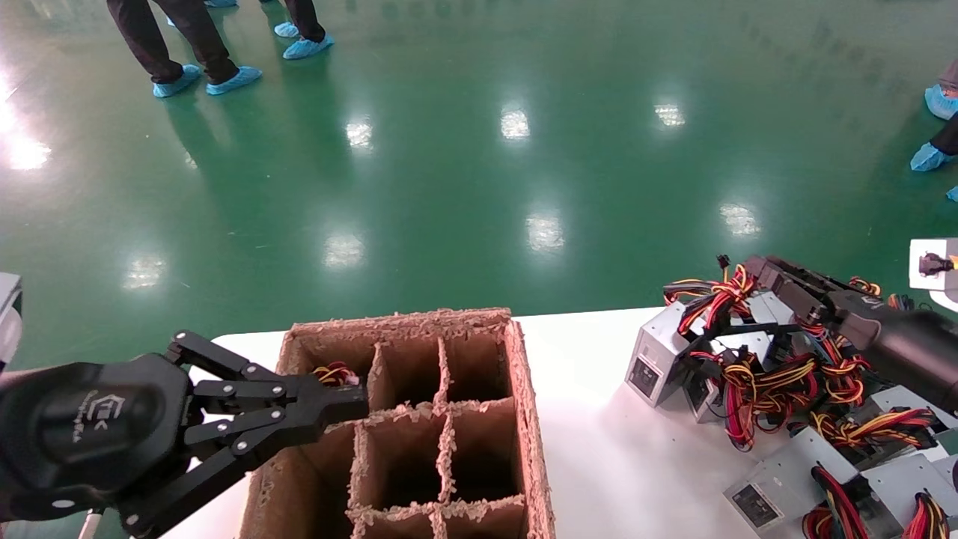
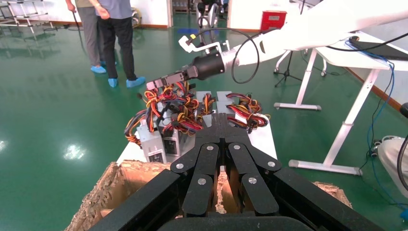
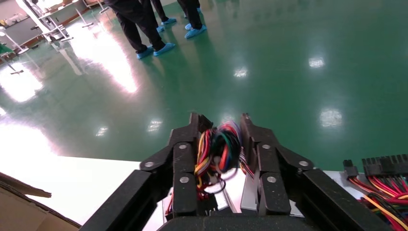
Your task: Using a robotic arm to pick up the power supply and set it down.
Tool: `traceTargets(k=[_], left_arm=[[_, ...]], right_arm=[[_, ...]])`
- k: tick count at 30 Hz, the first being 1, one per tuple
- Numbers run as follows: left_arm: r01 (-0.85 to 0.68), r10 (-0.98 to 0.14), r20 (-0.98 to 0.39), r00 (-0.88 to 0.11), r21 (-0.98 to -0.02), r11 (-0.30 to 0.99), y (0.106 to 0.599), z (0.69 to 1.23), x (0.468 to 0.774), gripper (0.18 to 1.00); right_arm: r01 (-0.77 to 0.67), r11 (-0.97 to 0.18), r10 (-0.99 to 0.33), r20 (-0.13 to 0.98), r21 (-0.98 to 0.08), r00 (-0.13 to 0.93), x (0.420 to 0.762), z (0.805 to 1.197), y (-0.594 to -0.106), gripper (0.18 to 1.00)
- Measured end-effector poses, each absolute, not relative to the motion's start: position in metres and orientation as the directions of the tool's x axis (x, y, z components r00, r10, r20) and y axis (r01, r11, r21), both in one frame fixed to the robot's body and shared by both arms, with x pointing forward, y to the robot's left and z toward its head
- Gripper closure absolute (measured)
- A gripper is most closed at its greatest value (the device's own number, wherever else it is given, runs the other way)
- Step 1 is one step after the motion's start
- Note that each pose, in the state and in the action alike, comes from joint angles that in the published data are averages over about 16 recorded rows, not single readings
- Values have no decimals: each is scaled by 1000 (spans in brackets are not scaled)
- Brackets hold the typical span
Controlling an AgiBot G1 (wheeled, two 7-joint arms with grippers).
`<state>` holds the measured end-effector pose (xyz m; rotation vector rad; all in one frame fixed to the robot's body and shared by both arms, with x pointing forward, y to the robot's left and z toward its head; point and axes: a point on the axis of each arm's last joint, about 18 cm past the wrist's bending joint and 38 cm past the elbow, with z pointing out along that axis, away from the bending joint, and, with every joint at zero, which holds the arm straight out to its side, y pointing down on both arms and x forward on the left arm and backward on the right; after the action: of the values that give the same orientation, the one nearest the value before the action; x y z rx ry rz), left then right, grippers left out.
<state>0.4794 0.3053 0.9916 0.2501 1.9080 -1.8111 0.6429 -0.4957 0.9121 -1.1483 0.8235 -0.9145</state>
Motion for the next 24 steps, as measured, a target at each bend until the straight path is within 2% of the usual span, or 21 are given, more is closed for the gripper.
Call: traceTargets(k=[11, 24], left_arm=[[456, -200, -467, -861, -884, 101, 305, 992, 479, 993], [456, -200, -467, -861, -884, 101, 305, 992, 479, 993]], right_arm=[[251, 118, -920, -10, -961, 393, 636, 927, -502, 659], [358, 55, -888, 118, -932, 445, 625, 957, -488, 369]])
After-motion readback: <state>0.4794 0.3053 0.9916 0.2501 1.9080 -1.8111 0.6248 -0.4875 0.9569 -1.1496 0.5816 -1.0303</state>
